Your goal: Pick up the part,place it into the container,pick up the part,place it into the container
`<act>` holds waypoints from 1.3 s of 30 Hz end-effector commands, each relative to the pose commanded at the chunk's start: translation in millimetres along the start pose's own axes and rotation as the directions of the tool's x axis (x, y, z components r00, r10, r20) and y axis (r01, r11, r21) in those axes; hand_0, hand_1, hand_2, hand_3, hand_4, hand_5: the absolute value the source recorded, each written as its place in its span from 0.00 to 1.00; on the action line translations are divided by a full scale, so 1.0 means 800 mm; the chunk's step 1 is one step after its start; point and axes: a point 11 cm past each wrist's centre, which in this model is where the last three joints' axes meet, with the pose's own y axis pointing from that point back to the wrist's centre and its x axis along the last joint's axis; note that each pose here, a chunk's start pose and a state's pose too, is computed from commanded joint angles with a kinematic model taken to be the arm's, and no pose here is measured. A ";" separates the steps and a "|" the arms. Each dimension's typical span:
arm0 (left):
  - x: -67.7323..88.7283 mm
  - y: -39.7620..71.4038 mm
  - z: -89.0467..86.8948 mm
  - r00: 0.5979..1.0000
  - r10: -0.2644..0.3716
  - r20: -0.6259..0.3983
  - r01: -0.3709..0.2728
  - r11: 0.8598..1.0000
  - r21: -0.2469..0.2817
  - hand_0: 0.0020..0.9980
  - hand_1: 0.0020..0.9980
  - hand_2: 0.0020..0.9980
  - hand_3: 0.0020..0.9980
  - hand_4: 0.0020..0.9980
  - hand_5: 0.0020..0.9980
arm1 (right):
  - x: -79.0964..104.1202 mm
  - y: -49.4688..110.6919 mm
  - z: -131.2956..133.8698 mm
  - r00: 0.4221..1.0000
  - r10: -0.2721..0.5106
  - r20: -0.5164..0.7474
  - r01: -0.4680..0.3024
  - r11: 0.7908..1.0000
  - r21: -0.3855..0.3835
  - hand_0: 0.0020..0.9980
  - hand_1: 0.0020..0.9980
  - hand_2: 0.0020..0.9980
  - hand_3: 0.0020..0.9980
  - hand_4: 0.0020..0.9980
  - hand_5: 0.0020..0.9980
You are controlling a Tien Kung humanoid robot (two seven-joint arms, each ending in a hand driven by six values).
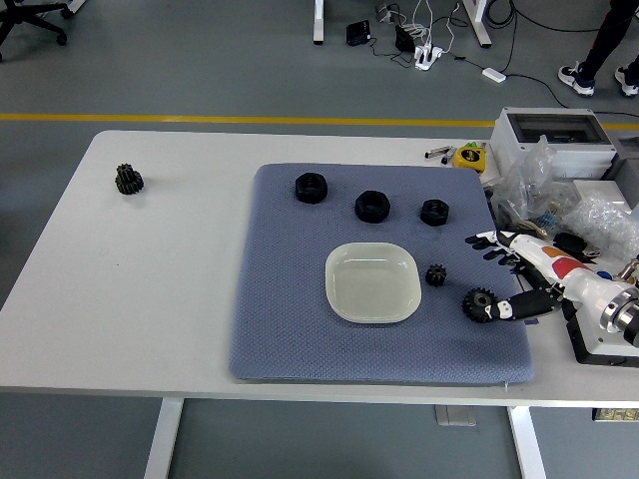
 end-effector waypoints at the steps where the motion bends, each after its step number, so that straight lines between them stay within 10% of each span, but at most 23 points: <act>1: 0.000 0.000 0.000 1.000 0.000 0.000 0.000 1.000 0.000 0.65 0.65 0.61 0.55 0.59 0.47 | 0.000 -0.001 0.000 1.000 -0.006 -0.026 0.006 1.000 -0.002 0.71 0.71 0.76 0.82 1.00 0.17; 13: 0.000 0.000 0.003 1.000 0.001 -0.005 -0.001 1.000 -0.005 0.65 0.65 0.61 0.55 0.59 0.48 | 0.007 -0.026 0.002 0.843 -0.062 -0.534 0.040 0.998 -0.053 0.69 0.70 0.75 0.81 1.00 0.18; 39: -0.007 0.001 -0.011 1.000 -0.008 -0.015 0.008 1.000 0.013 0.65 0.65 0.61 0.55 0.59 0.47 | -0.017 -0.060 -0.001 0.868 -0.180 -0.463 0.161 0.984 -0.080 0.60 0.64 0.70 0.77 1.00 0.22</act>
